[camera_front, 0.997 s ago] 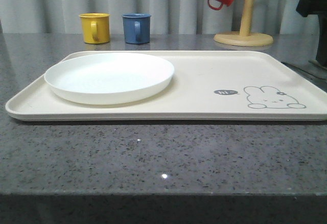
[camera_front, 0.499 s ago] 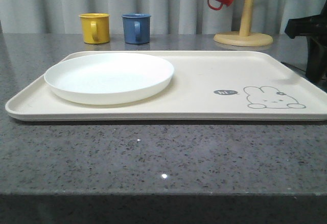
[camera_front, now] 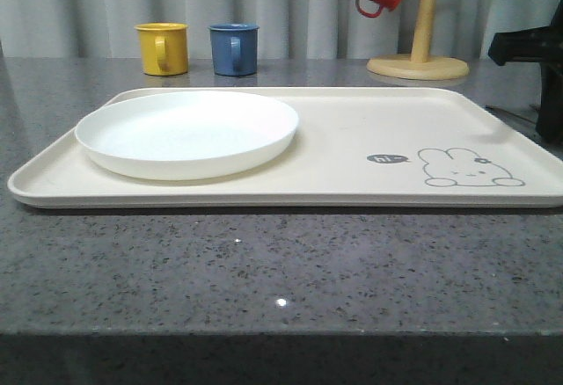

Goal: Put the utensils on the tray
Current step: 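Grasp the fork with the right gripper and lower it onto the tray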

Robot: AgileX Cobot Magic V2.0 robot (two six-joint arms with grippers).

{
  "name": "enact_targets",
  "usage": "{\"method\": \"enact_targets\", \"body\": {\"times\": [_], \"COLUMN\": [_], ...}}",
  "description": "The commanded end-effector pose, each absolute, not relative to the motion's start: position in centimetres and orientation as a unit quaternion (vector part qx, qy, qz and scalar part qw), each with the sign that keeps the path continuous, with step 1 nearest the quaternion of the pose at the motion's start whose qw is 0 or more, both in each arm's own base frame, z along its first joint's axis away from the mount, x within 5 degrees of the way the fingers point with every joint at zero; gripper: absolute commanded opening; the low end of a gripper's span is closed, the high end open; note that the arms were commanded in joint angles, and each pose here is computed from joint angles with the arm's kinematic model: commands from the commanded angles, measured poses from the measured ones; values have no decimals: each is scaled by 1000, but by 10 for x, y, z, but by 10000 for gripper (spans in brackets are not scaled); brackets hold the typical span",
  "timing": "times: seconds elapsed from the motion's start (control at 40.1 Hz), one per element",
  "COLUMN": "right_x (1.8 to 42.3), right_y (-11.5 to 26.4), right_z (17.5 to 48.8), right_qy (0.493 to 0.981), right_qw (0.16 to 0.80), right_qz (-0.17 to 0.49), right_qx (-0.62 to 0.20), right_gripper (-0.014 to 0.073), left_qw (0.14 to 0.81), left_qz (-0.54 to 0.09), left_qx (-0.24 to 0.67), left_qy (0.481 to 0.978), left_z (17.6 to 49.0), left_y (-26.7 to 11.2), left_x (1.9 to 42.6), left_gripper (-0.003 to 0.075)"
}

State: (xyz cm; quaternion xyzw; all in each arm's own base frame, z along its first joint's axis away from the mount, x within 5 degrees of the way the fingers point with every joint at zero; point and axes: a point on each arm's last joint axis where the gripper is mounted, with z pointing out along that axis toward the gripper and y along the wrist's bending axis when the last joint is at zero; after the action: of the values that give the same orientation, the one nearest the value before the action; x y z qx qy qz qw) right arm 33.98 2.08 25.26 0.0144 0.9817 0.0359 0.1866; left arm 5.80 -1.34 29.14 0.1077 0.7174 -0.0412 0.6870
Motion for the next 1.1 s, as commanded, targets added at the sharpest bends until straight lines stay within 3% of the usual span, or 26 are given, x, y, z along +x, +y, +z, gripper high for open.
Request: {"method": "enact_targets", "body": {"times": [0.0, 0.249, 0.399, 0.574, 0.773, 1.072], "right_x": [333, 302, 293, 293, 309, 332], "right_y": [22, 32, 62, 118, 169, 190], "right_z": [283, 324, 329, 335, 326, 305], "right_qy": [970, 961, 966, 963, 966, 971], "right_qw": [235, 266, 255, 262, 247, 216], "right_qz": [50, 41, 26, 59, 83, 99], "right_qx": [22, 56, 39, 11, 1, 39], "right_gripper": [-34, -34, -34, -34, -34, -34], "left_qw": [720, 720, 720, 720, 720, 720], "left_qz": [-47, -47, -47, -47, -47, -47], "left_qx": [99, 99, 99, 99, 99, 99], "left_qy": [686, 686, 686, 686, 686, 686], "left_z": [307, 307, 307, 307, 307, 307], "left_y": [-13, -13, -13, -13, -13, -13], "left_x": [58, 58, 58, 58, 58, 58], "left_gripper": [-18, -18, -18, -18, -18, -18]}}
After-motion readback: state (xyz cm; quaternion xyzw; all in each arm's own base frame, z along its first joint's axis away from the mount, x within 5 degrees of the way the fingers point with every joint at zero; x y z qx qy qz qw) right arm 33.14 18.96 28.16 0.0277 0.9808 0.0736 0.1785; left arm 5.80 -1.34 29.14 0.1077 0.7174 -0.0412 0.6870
